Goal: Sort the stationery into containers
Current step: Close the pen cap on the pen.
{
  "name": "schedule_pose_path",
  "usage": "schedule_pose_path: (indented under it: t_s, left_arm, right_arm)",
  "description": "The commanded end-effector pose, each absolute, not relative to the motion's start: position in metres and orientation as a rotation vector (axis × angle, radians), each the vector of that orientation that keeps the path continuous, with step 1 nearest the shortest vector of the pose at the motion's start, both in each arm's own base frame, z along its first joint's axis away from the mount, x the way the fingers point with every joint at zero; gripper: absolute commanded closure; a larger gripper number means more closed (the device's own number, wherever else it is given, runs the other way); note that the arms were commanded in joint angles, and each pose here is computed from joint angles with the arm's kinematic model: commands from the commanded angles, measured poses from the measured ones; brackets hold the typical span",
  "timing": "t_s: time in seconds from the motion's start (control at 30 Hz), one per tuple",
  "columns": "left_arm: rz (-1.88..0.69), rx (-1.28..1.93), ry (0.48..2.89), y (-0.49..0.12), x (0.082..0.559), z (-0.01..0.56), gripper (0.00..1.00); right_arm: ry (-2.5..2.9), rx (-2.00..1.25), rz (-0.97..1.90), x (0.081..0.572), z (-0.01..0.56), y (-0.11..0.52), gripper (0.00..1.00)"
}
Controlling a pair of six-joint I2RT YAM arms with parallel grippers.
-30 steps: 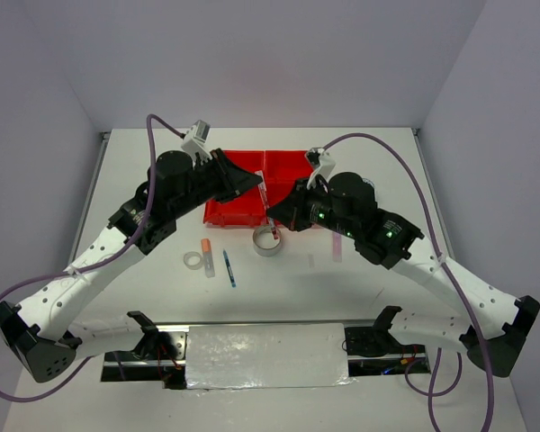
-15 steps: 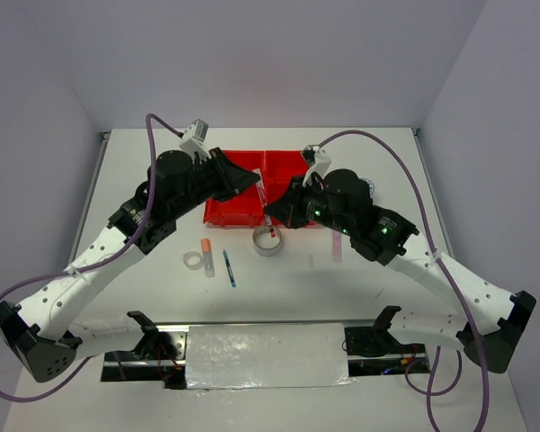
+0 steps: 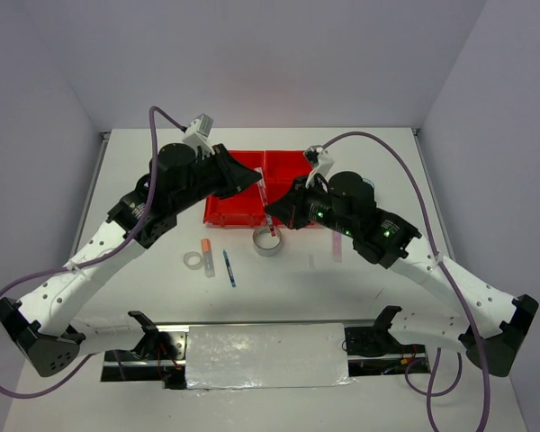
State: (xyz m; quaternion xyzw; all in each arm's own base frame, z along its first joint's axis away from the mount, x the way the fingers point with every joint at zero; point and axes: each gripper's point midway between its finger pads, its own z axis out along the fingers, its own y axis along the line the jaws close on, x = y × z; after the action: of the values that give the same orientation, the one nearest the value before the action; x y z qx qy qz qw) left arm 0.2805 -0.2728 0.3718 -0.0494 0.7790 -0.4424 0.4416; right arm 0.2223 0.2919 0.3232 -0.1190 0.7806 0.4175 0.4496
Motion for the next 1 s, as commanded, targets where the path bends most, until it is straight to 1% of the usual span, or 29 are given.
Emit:
schedule_pose_path:
  t_s: [0.0,0.67,0.97]
  left_arm:
    - [-1.164,-0.087,1.8,-0.275,0.277,0.417,1.0]
    - [-1.205,-0.122,1.7,-0.272,0.28,0.443,1.0]
    - [-1.126,-0.14,1.75,-0.265,0.284,0.425,1.0]
  right_arm:
    - [1.938,-0.253,1.006,0.226,0.317,0.283,1.0]
    - [1.99,-0.258,1.036,0.217,0.296,0.287,1.0]
    - [1.947,-0.269,1.045,0.215,0.315,0.284,1.0]
